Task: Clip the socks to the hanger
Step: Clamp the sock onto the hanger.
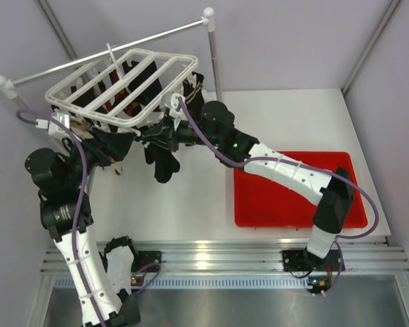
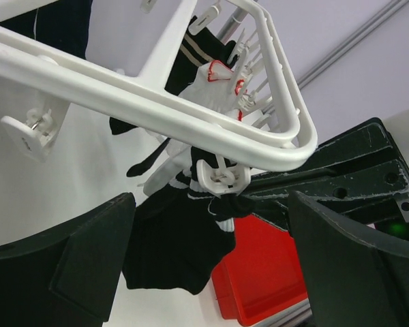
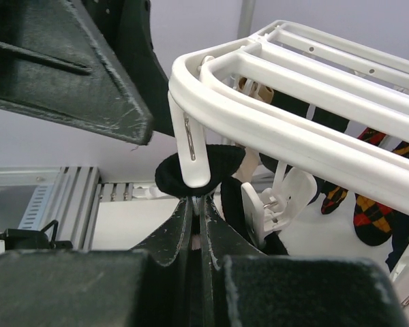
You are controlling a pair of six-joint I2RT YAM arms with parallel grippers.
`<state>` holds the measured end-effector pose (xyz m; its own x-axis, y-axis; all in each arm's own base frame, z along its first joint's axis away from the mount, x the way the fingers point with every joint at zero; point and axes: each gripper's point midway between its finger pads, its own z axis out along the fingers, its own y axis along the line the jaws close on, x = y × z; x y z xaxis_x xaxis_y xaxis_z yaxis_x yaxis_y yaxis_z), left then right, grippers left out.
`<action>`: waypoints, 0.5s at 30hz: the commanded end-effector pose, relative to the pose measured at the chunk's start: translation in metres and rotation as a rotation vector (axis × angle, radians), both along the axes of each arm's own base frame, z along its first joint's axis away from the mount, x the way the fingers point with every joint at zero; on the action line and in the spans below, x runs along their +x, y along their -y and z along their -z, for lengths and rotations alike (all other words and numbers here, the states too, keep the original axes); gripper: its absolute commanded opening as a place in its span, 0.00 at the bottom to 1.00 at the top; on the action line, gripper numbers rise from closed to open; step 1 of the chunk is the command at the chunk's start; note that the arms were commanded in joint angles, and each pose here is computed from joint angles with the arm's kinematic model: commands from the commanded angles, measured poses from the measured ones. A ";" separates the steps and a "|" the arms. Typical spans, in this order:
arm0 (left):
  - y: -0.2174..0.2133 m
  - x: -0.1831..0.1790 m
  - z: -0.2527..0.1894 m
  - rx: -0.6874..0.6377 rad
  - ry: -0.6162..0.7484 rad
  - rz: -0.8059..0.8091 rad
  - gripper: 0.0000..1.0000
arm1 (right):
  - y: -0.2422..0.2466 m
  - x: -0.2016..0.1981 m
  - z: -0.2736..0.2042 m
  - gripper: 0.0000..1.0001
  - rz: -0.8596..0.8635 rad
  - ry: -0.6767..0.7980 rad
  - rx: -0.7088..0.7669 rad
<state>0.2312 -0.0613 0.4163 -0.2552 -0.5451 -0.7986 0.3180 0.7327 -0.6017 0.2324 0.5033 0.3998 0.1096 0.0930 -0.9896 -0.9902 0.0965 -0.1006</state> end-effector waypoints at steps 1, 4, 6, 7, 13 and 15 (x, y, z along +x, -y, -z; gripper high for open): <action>0.000 -0.014 -0.012 0.053 0.048 -0.041 0.98 | 0.009 0.000 -0.042 0.00 0.022 0.080 0.091; 0.001 -0.021 -0.006 0.079 0.041 -0.044 0.98 | 0.011 0.003 -0.037 0.00 0.038 0.080 0.071; 0.003 -0.025 0.003 0.110 0.017 -0.028 0.98 | 0.013 0.005 -0.032 0.00 0.043 0.085 0.056; 0.005 -0.028 0.006 0.122 0.006 -0.011 0.98 | 0.014 0.004 -0.027 0.00 0.041 0.077 0.035; 0.010 -0.044 0.031 0.212 -0.059 0.040 0.98 | 0.023 -0.005 -0.008 0.07 0.026 0.041 -0.024; 0.010 -0.049 0.037 0.249 -0.067 0.040 0.98 | 0.028 -0.009 -0.005 0.22 0.025 0.031 -0.036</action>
<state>0.1964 -0.0673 0.3847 -0.3218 -0.4103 -0.8533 0.2848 0.8175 -0.5005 0.2334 0.4962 0.3738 0.0978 0.0095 -0.9952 -0.9892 0.1108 -0.0961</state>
